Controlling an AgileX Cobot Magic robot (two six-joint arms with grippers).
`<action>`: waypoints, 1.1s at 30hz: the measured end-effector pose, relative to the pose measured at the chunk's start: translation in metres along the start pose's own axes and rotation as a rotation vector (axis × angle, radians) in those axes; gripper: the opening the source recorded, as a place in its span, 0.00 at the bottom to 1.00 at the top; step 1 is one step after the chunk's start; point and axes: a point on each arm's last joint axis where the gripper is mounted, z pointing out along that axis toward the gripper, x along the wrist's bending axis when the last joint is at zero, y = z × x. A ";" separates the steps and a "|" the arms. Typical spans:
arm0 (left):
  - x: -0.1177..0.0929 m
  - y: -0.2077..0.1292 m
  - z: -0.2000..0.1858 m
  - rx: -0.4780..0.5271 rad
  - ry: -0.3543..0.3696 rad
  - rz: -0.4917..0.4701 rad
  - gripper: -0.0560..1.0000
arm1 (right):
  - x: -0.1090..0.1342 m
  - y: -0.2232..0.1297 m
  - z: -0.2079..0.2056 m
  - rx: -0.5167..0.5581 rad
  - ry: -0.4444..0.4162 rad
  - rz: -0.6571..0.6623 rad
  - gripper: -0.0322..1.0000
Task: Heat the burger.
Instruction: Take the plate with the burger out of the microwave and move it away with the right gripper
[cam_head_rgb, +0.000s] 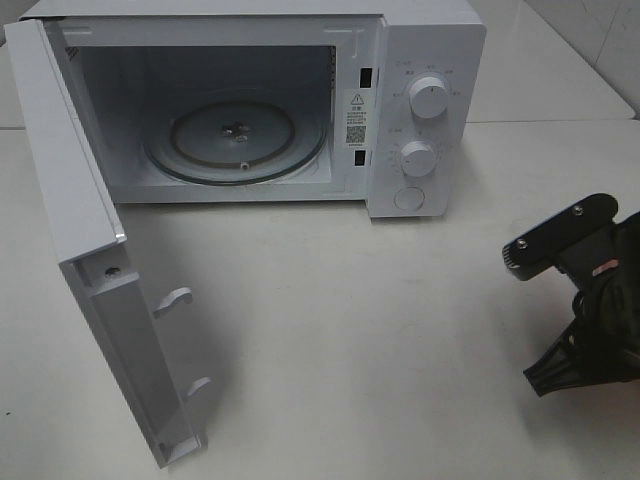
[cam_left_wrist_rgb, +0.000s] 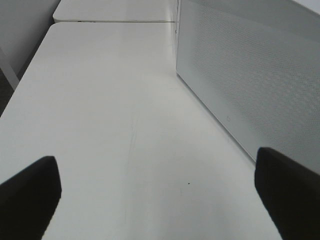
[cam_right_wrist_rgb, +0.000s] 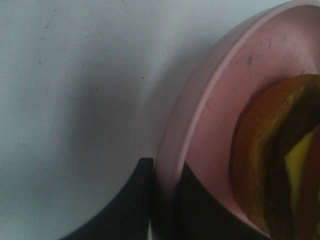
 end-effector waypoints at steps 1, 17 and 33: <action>0.000 0.000 0.000 0.000 0.000 0.000 0.99 | 0.004 0.001 0.006 0.003 -0.005 -0.007 0.12; 0.000 0.000 0.000 0.000 0.000 0.000 0.99 | 0.009 0.000 0.059 0.092 -0.109 0.079 0.15; 0.000 0.000 0.000 0.000 0.000 0.000 0.99 | 0.006 0.003 0.061 0.059 -0.151 0.085 0.49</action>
